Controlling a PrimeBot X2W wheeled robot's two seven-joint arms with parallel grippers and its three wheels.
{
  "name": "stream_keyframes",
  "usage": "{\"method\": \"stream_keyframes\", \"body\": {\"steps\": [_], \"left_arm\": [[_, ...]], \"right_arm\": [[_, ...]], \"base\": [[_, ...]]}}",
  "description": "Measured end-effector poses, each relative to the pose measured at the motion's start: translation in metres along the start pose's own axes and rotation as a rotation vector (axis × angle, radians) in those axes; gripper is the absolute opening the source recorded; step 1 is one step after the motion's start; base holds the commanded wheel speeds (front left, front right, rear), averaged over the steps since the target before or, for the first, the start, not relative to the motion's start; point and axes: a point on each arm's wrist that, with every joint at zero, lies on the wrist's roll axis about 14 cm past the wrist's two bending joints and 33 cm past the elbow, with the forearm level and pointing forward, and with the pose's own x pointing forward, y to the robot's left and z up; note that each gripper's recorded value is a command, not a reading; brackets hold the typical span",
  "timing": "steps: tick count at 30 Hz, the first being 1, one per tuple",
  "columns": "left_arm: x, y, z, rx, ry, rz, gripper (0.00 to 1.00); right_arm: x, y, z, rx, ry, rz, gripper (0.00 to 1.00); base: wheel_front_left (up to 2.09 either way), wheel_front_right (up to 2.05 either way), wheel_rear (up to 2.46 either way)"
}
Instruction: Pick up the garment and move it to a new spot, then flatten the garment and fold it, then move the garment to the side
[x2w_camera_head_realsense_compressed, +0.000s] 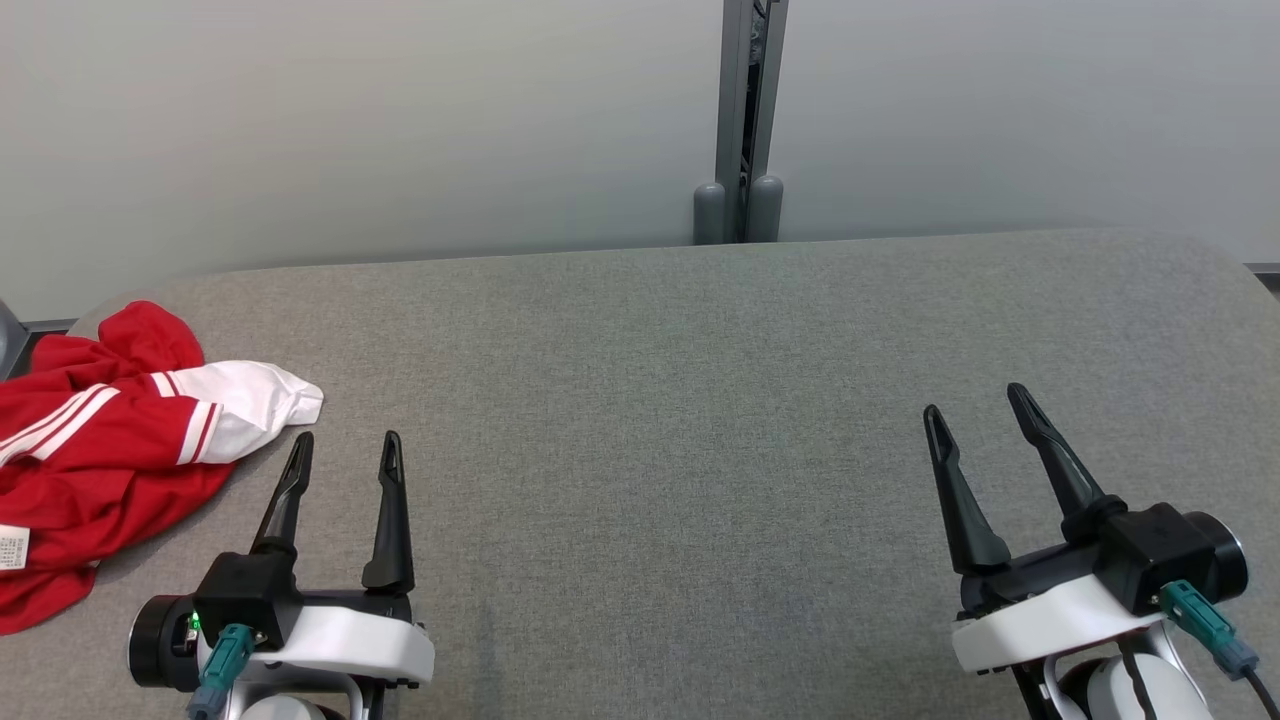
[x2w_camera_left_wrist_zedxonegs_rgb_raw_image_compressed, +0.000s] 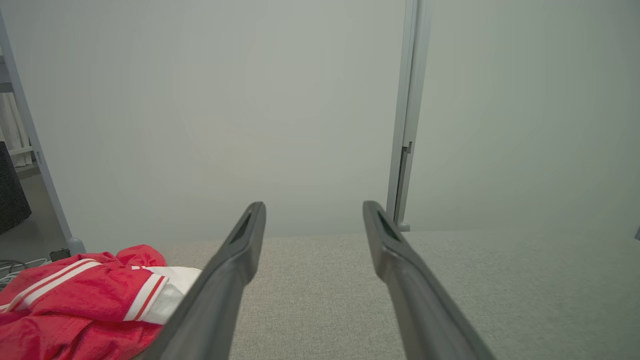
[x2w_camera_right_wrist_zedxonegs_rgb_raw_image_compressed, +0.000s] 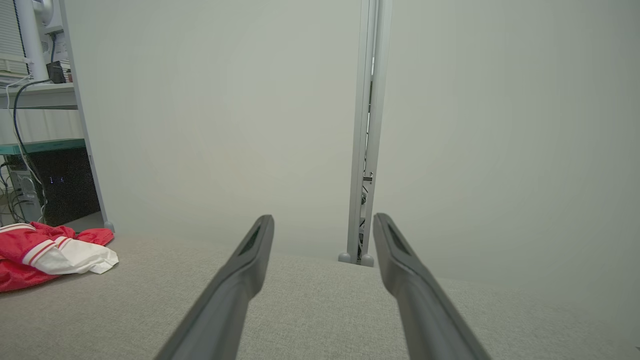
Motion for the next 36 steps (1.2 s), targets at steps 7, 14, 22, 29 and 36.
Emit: {"method": "stream_keyframes", "body": {"steps": [7, 14, 22, 29, 36], "left_arm": [[-0.0002, -0.0008, -0.0004, -0.005, 0.001, -0.001, 1.0], [-0.0003, -0.0012, -0.0018, -0.009, 0.005, -0.004, 1.0], [-0.0005, -0.0007, -0.0033, -0.011, 0.01, -0.002, 1.0], [-0.0008, 0.0, -0.0044, -0.011, 0.013, 0.0, 1.0], [0.0, 0.0018, -0.0029, -0.012, 0.009, 0.007, 1.0]], "right_arm": [[0.0004, 0.0004, 0.0011, -0.001, -0.004, 0.002, 1.0], [0.0005, 0.0005, 0.0009, 0.001, -0.003, 0.002, 1.0], [0.0004, 0.0004, 0.0015, 0.008, -0.005, 0.0, 1.0], [0.0006, 0.0005, 0.0016, 0.019, -0.007, -0.002, 1.0], [0.0018, 0.0034, 0.0005, 0.035, -0.005, 0.003, 1.0]], "base": [[0.0, 0.0, 0.0], [0.0, 0.0, 0.0], [0.0, 0.0, 0.0], [0.0, 0.0, 0.0], [0.0, 0.0, 0.0]]}}
